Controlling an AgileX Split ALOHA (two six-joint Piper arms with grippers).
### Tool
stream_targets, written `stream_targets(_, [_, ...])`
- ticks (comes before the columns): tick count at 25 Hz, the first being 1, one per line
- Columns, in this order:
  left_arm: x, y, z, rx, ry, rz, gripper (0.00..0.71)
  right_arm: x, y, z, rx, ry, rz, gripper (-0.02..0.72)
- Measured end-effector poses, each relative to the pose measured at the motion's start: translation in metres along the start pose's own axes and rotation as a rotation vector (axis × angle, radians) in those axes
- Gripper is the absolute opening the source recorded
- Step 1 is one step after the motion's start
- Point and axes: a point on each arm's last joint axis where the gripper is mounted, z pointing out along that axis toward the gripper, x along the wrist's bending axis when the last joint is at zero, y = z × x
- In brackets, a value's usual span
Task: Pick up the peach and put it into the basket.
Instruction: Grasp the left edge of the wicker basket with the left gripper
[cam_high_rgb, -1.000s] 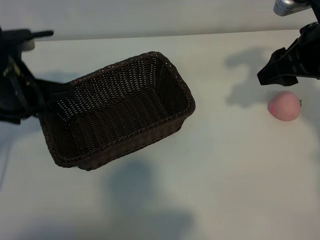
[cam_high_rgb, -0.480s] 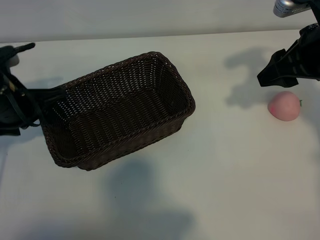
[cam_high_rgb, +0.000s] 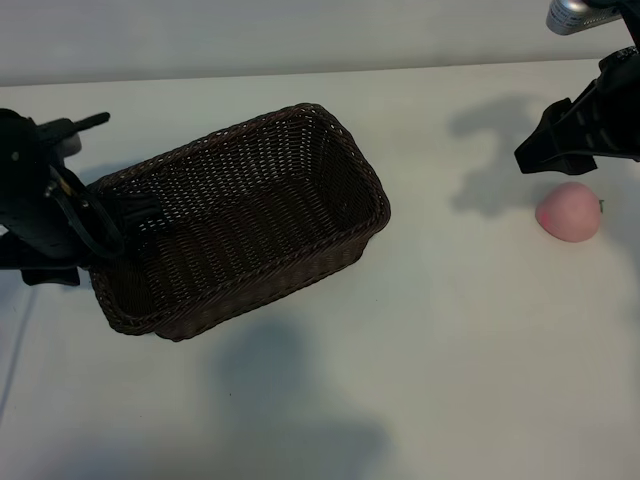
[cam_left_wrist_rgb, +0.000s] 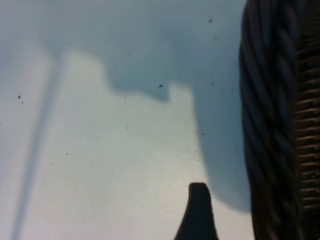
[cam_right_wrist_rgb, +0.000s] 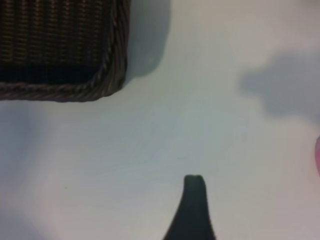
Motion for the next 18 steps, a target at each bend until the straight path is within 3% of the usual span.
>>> stream_targets(8, [-0.002, -0.001, 0.030, 0.052, 0.022, 0.000, 0.592, 0.000, 0.000, 0.000, 0.000, 0.000, 0.000, 0.595])
stream_targets(18, [-0.003, -0.001, 0.037, 0.052, 0.008, -0.011, 0.592, 0.000, 0.000, 0.000, 0.000, 0.000, 0.000, 0.595])
